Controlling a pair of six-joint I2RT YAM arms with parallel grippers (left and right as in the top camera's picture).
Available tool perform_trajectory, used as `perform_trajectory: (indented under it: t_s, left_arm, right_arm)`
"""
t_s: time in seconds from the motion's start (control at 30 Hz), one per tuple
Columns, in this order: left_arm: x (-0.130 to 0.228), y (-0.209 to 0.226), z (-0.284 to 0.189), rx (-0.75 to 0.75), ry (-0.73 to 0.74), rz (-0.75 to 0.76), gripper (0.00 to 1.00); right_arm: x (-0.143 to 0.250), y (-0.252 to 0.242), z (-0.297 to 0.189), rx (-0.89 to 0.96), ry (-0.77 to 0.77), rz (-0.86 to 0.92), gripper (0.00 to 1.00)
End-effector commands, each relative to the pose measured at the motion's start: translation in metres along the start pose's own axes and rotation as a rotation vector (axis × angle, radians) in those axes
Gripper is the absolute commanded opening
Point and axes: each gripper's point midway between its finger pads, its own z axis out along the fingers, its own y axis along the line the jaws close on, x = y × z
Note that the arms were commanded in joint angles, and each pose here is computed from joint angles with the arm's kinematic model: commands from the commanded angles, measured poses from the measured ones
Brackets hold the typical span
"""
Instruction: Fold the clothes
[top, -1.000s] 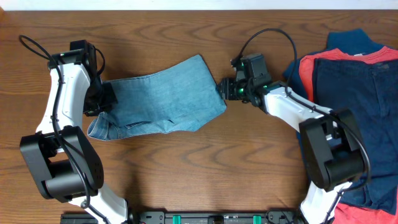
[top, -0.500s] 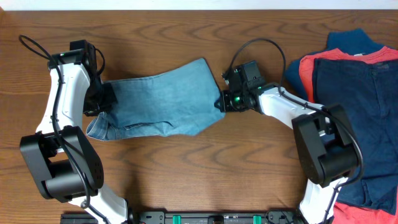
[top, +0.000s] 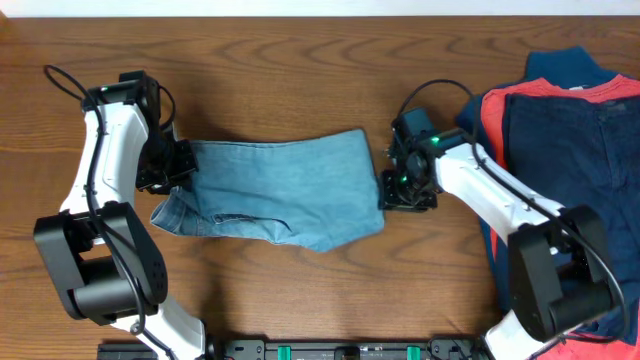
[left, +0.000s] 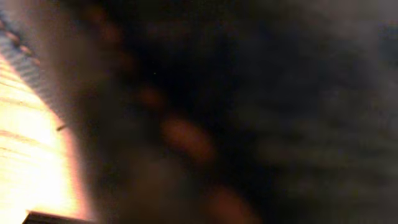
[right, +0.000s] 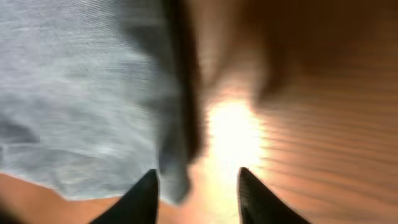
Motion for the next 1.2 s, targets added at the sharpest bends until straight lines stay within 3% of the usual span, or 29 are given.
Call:
perform_trajectory:
  t_s: [0.0, 0.07, 0.17, 0.33, 0.57, 0.8, 1.0, 1.17]
  left_arm:
    - [-0.004, 0.001, -0.007, 0.014, -0.024, -0.014, 0.17]
    - [-0.003, 0.0, -0.007, 0.016, -0.023, -0.012, 0.17]
    - [-0.002, -0.006, -0.007, 0.027, -0.02, 0.001, 0.13]
    - [-0.004, -0.025, -0.006, 0.04, -0.041, 0.054, 0.1]
    - [-0.002, -0.046, -0.005, 0.037, -0.055, 0.116, 0.06]
    - [0.003, -0.049, -0.008, 0.048, -0.037, 0.11, 0.06]
    - [0.008, -0.095, -0.042, 0.287, -0.03, 0.133, 0.06]
    - [0.011, -0.132, -0.054, 0.365, -0.061, 0.165, 0.06]
  right_arm:
    - [-0.023, -0.01, -0.032, 0.03, -0.153, -0.02, 0.52]
    - [-0.035, 0.0, -0.051, -0.03, -0.233, -0.056, 0.54]
    - [-0.049, 0.034, -0.076, -0.195, -0.33, -0.128, 0.29]
    - [-0.063, 0.091, -0.077, -0.381, -0.39, -0.177, 0.13]
    - [-0.047, 0.151, 0.007, -0.453, -0.256, -0.224, 0.08]
    - [-0.005, 0.169, 0.101, -0.475, -0.033, -0.163, 0.01]
    - [0.01, 0.16, 0.125, -0.452, 0.055, -0.099, 0.01]
    - [0.014, 0.158, 0.126, -0.442, 0.076, -0.089, 0.01]
